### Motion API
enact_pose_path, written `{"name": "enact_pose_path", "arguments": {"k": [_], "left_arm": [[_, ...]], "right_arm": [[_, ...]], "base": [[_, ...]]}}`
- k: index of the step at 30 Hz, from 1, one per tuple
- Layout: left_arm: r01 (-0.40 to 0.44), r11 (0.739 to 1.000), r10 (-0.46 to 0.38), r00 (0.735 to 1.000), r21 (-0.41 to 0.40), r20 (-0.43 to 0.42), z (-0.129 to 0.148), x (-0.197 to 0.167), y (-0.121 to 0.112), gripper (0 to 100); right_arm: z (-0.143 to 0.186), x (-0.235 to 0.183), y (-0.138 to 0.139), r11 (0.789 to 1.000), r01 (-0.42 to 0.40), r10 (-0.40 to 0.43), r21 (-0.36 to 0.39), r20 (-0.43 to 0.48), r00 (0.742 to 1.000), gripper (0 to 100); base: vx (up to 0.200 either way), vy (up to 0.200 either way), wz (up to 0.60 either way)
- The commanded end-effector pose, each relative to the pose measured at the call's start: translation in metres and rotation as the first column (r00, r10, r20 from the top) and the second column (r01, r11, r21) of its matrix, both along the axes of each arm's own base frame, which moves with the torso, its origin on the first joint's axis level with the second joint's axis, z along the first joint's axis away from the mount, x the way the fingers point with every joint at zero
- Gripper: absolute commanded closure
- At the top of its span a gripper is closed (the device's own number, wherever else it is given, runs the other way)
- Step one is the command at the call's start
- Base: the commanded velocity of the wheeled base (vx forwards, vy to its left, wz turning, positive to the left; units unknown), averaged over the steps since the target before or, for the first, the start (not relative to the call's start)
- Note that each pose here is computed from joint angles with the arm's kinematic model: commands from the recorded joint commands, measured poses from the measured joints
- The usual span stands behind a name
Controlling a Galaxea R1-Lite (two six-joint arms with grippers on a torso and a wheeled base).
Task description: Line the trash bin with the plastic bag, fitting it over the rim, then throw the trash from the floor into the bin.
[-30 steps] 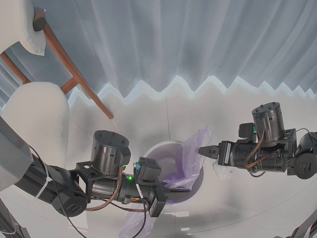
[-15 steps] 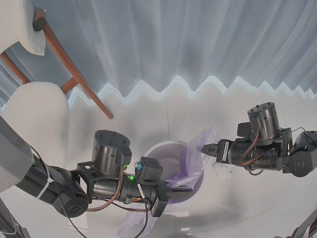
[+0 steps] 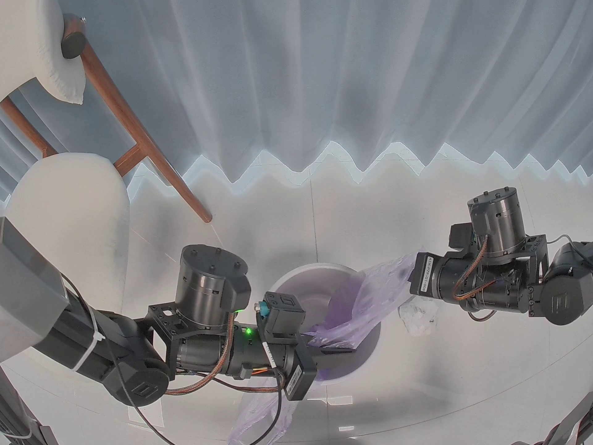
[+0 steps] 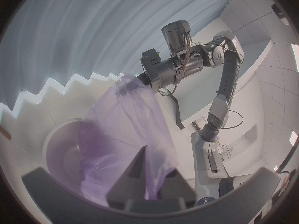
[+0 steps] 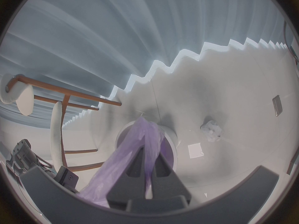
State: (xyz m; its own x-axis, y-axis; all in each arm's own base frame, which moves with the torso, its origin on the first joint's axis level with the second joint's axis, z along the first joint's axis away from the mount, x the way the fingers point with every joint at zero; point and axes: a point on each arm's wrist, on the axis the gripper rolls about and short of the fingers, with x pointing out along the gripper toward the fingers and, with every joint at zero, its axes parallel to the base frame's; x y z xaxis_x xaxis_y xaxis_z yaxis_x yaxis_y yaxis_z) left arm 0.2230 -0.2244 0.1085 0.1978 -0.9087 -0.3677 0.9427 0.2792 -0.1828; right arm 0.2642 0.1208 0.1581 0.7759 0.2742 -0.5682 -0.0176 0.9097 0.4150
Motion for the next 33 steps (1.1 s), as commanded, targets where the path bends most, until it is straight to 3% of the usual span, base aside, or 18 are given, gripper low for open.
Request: {"name": "enact_pose_path", "arguments": {"k": [1, 10, 21, 33], "left_arm": [[-0.005, 1.0, 0.005, 1.0, -0.003, 0.01, 0.0, 0.003, -0.003, 0], [-0.009, 1.0, 0.009, 1.0, -0.001, 0.009, 0.003, -0.002, -0.002, 0], [-0.133, 0.991, 0.132, 0.991, 0.026, 0.011, 0.018, -0.009, 0.043, 0], [-0.123, 0.987, 0.125, 0.992, 0.105, -0.012, 0.002, -0.044, 0.073, 0]], "right_arm": [[0.002, -0.001, -0.005, 1.0, 0.012, -0.012, 0.002, 0.005, 1.0, 100], [-0.001, -0.007, -0.007, 1.0, 0.007, -0.007, -0.009, -0.003, 1.0, 100], [-0.003, -0.009, -0.011, 1.0, 0.01, -0.01, -0.018, -0.009, 1.0, 100], [-0.005, -0.005, -0.017, 0.999, 0.038, -0.038, -0.02, -0.017, 0.999, 100]], "base": [[0.0, 0.0, 0.0], [0.0, 0.0, 0.0], [0.0, 0.0, 0.0], [0.0, 0.0, 0.0]]}}
